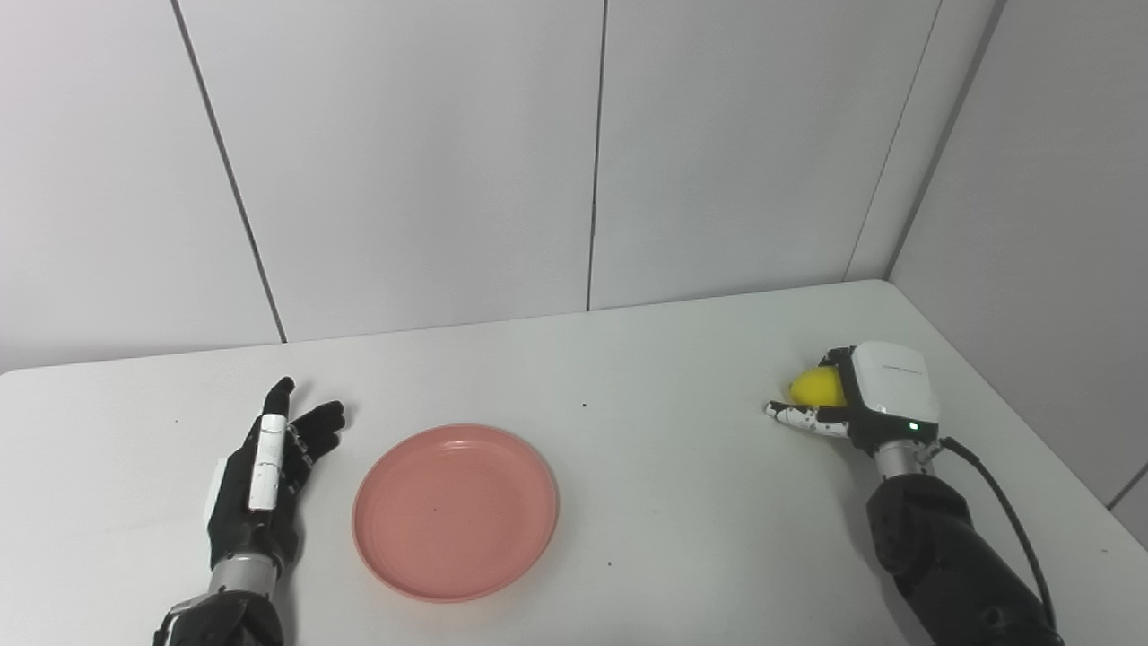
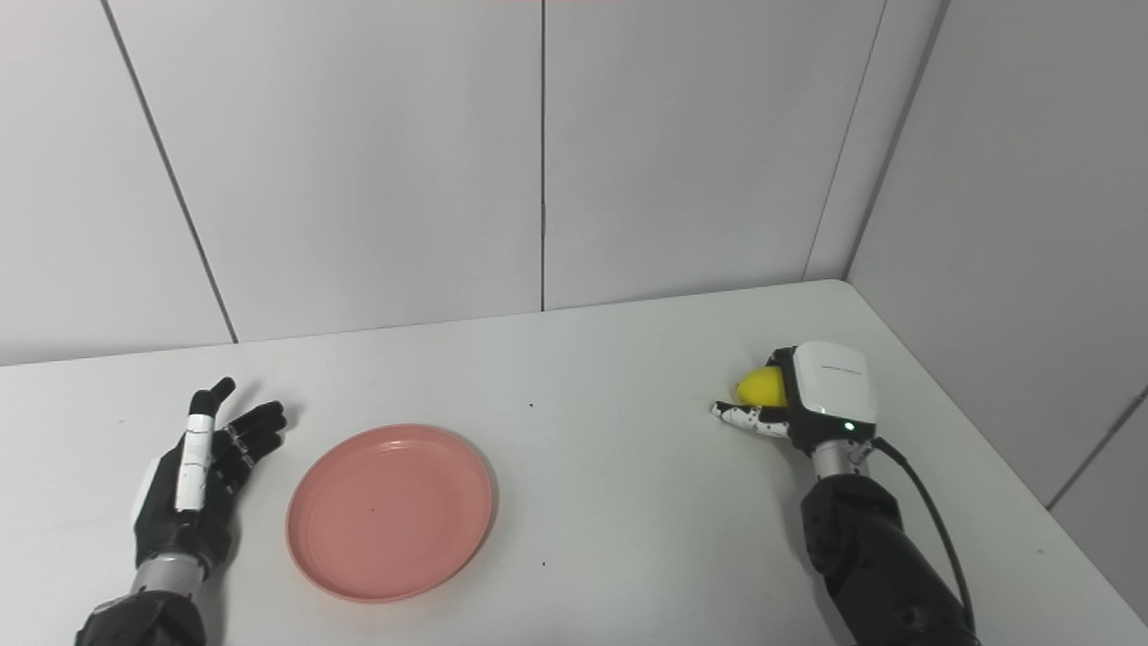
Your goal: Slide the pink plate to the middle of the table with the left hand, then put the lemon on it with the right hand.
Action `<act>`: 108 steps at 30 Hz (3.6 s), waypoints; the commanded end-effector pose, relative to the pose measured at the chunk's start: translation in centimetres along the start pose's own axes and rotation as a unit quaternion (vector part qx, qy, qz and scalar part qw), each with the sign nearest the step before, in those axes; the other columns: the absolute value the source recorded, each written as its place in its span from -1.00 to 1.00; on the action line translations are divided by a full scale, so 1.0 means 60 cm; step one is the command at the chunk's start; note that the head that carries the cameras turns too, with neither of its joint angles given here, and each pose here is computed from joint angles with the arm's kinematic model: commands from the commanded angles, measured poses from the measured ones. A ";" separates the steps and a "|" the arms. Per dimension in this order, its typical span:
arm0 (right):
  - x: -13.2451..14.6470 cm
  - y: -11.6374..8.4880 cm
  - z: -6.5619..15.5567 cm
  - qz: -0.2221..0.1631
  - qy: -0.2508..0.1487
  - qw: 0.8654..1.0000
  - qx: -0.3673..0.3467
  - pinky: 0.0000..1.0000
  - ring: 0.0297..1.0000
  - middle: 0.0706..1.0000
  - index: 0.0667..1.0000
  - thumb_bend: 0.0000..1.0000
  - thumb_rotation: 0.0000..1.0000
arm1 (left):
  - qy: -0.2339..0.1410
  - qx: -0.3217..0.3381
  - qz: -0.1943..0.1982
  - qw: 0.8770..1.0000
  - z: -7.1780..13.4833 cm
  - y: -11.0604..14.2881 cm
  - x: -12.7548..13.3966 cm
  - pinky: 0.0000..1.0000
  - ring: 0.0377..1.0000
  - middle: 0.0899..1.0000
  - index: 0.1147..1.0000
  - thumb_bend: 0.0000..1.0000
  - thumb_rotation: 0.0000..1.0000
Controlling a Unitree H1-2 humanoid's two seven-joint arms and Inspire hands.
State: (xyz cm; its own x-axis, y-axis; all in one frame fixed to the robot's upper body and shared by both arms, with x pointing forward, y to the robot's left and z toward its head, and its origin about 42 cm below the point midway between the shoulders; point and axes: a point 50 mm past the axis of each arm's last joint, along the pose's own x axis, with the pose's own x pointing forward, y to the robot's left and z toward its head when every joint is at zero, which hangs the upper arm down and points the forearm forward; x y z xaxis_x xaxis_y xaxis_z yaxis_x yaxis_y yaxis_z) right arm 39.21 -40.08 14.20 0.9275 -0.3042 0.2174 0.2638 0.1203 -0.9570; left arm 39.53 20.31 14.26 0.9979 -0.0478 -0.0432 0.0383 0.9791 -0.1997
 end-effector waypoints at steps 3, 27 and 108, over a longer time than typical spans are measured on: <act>0.010 -0.010 -0.006 0.010 -0.007 1.000 0.000 -0.58 -0.49 -0.41 -0.27 0.08 0.09 | 0.032 -0.007 -0.002 0.999 -0.018 0.001 -0.005 0.66 0.46 0.27 0.79 0.80 0.60; 0.020 -0.105 0.041 -0.035 -0.103 0.993 0.043 -0.70 -0.63 -0.57 -0.46 0.10 0.14 | 0.025 0.009 -0.010 1.000 -0.026 -0.031 -0.014 0.64 0.52 0.55 0.77 0.81 0.68; -0.047 -0.133 0.483 0.119 -0.456 0.879 0.076 -0.49 -0.39 -0.28 -0.10 0.12 0.16 | 0.027 -0.012 0.006 1.000 -0.042 -0.099 -0.023 0.65 0.56 0.58 0.70 0.77 0.64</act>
State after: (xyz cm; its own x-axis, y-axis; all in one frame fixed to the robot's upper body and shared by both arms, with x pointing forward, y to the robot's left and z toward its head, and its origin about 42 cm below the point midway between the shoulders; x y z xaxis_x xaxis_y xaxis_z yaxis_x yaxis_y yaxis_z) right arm 41.60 -13.67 24.32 0.8042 0.5887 0.0817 -0.0651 0.2238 -0.9725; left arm 38.23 14.21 14.24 0.9975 -0.0558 -0.0443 0.0452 0.9763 -0.2117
